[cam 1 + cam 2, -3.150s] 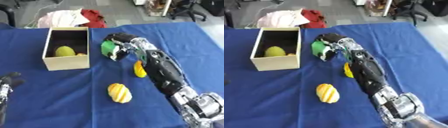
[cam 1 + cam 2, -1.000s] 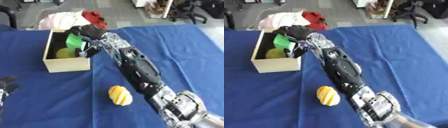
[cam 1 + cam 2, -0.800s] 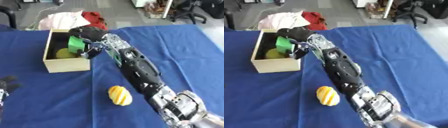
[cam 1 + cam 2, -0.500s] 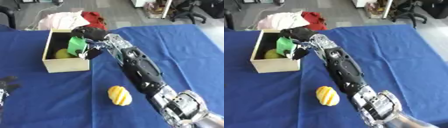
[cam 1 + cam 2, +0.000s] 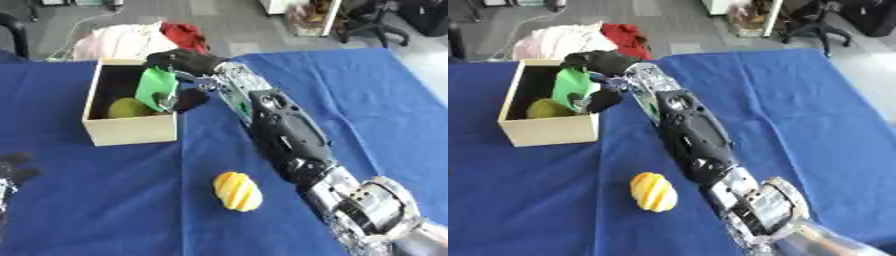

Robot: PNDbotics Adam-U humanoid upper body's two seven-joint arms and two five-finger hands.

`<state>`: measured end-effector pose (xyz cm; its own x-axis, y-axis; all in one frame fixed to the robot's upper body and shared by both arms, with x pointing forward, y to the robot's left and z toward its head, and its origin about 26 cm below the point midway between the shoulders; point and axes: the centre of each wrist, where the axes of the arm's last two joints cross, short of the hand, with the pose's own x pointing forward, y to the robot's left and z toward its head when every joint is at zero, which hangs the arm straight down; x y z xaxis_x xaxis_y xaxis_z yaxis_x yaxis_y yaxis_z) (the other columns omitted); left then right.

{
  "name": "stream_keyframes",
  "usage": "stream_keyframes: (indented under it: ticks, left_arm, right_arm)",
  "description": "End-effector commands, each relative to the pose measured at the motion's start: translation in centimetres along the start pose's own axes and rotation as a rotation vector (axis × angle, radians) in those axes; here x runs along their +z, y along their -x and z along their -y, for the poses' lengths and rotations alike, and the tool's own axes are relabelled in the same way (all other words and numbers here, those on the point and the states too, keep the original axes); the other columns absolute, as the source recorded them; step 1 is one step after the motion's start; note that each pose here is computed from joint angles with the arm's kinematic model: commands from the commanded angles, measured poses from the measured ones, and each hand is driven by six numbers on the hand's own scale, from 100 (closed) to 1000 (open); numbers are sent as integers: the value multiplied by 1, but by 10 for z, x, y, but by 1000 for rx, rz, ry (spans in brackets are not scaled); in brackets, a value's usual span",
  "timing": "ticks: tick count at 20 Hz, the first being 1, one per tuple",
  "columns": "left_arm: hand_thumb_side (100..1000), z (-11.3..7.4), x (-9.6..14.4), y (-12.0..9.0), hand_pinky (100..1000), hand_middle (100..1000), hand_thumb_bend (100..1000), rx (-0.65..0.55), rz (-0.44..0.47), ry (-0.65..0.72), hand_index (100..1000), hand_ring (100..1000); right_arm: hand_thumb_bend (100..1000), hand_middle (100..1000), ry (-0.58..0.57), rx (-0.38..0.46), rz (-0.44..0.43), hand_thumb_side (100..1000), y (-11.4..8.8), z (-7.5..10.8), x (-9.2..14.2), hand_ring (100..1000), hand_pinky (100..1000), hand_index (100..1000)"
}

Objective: Pick up objects on the table and place them in the box.

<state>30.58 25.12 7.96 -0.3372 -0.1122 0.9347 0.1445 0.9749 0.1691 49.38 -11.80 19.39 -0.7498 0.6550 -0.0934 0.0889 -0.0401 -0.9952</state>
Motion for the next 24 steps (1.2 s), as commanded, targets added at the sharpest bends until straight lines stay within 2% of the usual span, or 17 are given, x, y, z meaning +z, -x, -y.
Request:
stream_keyframes:
  ticks: [1,2,3,6,8,18,24]
  left_arm:
    - [722,-2,-3,-6,909,756,100,-9,24,2,801,730]
    - [722,-2,-3,-6,909,756,100,-9,24,2,801,730]
    - [722,-2,-3,-6,909,756,100,-9,25,3,801,731]
    - [723,-2,-3,-6,909,756,100,-9,25,3,801,731]
    - [723,-2,-3,-6,910,756,100,-9,25,4,801,731]
    - [723,-2,-3,-6,910,756,100,-10,25,2,801,731]
    - [723,-2,-3,-6,910,756,100,-10,24,3,801,731]
  right_arm:
    - [100,1000,7,56,19,890,3,19,0,1000,1000,1000]
    - [100,1000,-9,69,26,832,3,19,0,1000,1000,1000]
    - [100,1000,-26,85,38,596,1,18,-1,1000,1000,1000]
    - [100,1000,-77,126,71,410,0,17,-2,1000,1000,1000]
    - [100,1000,-104,141,84,218,-1,16,-2,1000,1000,1000]
    - [100,1000,-138,145,124,203,-1,21,-3,1000,1000,1000]
    - [100,1000,-141,142,159,196,-4,32,-4,1000,1000,1000]
